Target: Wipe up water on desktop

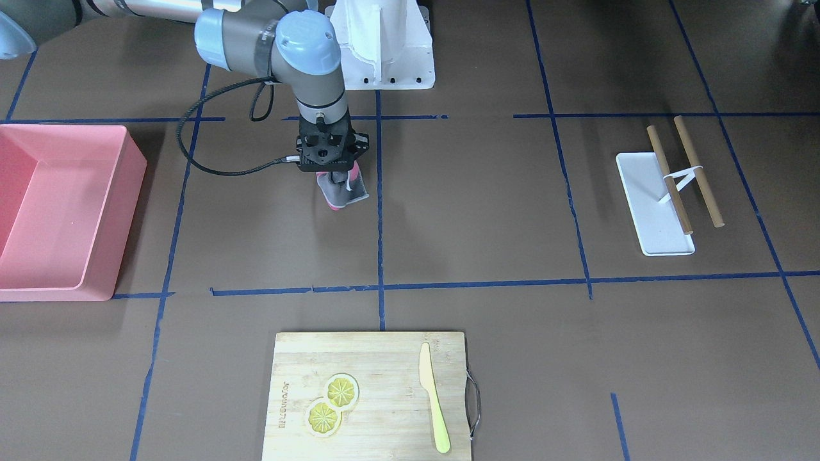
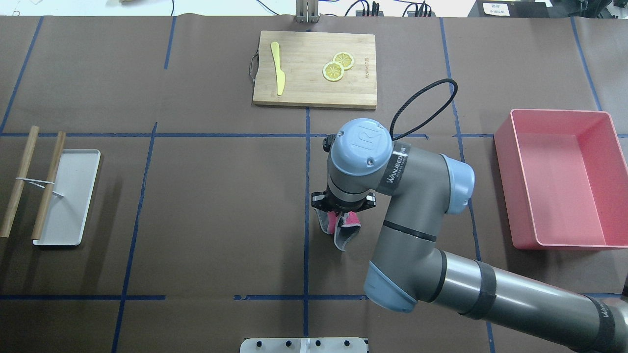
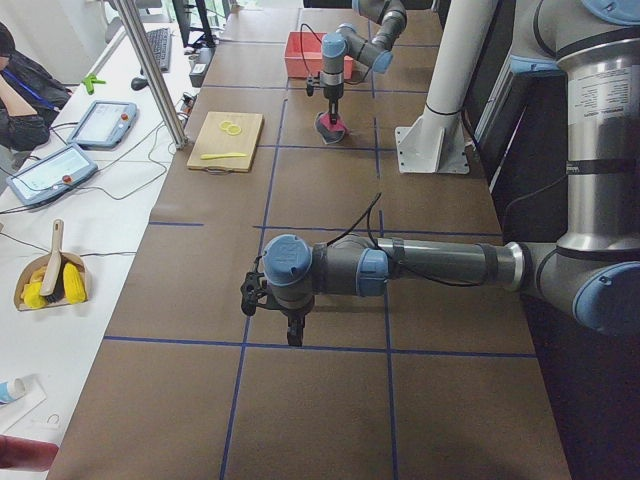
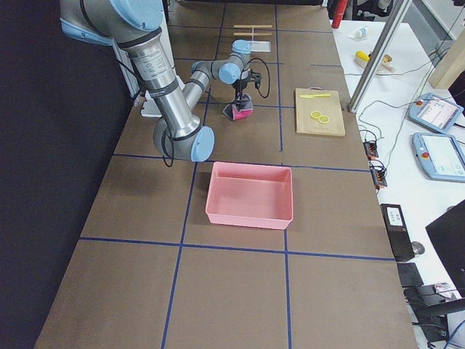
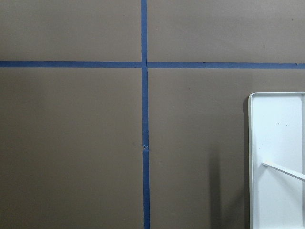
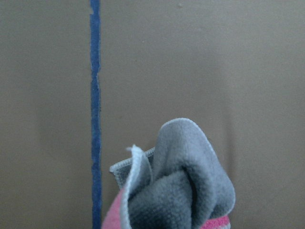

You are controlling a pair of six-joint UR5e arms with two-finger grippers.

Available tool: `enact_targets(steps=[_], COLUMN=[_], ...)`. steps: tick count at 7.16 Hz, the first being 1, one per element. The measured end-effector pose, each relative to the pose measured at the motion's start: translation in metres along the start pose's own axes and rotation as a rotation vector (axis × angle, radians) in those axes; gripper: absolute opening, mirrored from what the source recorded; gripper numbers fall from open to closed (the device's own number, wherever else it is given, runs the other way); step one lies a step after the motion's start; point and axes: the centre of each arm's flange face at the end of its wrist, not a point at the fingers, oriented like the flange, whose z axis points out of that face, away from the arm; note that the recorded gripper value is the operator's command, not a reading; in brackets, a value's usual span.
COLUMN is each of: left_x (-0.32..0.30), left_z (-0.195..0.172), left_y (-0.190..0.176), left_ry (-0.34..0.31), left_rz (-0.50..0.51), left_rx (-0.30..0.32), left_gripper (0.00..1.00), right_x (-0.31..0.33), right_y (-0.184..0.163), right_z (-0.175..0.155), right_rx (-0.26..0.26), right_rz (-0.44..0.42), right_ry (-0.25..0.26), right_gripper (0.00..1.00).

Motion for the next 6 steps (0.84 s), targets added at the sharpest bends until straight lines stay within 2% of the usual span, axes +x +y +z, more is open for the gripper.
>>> enact_targets(steps=[2, 6], left_x=[-0.001, -0.001], left_z=[0.001, 0.001], left_y=[0.002, 0.002], left_ry=[0.001, 0.001], left_rz=[-0.002, -0.001], left_rx=[-0.002, -0.002], left_gripper=[1.00, 1.00], right_x=[0.018, 0.123], right_y=[-0.014, -0.043], right_z=[0.014, 0.027], right_rx=[0.005, 0.007], right_rz=[-0.001, -0.068], right_ry=[0.038, 0.129], right_gripper=[0.00, 0.00])
